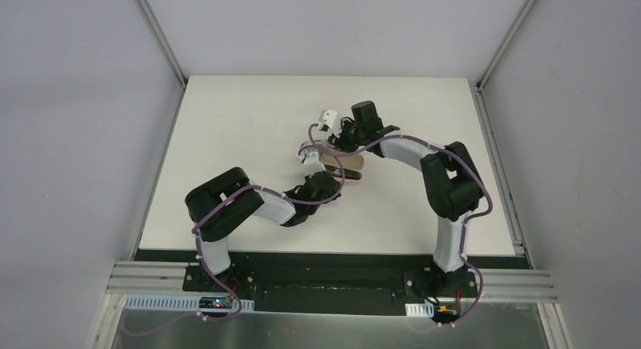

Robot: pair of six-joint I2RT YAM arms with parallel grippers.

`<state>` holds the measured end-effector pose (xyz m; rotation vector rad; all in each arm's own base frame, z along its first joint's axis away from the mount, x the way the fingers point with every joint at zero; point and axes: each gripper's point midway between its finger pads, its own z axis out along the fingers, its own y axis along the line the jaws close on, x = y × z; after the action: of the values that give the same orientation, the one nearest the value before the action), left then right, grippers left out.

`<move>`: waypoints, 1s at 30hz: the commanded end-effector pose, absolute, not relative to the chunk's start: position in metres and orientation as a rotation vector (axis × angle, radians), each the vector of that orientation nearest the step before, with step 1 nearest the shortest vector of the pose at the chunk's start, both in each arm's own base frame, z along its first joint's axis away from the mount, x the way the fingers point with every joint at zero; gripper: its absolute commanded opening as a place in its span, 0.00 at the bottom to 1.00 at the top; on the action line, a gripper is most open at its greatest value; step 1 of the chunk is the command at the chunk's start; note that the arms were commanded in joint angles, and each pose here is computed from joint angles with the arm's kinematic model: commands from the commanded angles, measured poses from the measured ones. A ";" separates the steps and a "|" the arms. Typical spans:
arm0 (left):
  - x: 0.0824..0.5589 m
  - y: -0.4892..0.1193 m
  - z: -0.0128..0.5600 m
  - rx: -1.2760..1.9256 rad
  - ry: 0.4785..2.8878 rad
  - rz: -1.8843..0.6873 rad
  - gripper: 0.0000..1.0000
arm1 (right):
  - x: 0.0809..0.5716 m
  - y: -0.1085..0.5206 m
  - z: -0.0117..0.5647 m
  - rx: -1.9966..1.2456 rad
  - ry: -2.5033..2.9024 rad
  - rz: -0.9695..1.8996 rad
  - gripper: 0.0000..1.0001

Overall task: Organize the sunglasses
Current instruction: Close the sunglasses case at the center of the board.

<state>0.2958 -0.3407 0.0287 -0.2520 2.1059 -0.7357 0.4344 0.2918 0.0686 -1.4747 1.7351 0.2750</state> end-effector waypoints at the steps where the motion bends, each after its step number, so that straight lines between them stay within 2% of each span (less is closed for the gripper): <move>1: 0.309 -0.333 0.038 -0.223 2.021 -0.653 0.00 | 0.402 0.295 0.084 -1.499 1.692 0.282 0.46; 6: 0.317 -0.334 0.052 -0.206 1.945 -0.661 0.00 | 0.340 0.306 0.076 -1.512 1.730 0.438 0.47; 13: 0.321 -0.337 0.064 -0.192 1.891 -0.677 0.00 | 0.288 0.302 0.057 -1.550 1.898 0.613 0.47; 16: 0.315 -0.339 0.063 -0.184 1.911 -0.711 0.00 | 0.293 0.296 0.064 -1.498 1.921 0.605 0.47; 23: 0.263 -0.335 0.046 -0.139 2.039 -0.764 0.00 | 0.323 0.283 0.147 -1.301 1.815 0.724 0.50; 27: 0.233 -0.328 0.044 -0.080 2.102 -0.785 0.00 | 0.326 0.271 0.159 -1.308 1.760 0.666 0.55; 30: 0.221 -0.311 0.053 -0.068 2.112 -0.766 0.01 | 0.332 0.260 0.157 -1.323 1.744 0.599 0.63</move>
<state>0.2362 -0.3227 0.0353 -0.0651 2.1033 -0.7352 0.3295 0.2597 0.1305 -1.2932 1.8579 0.6257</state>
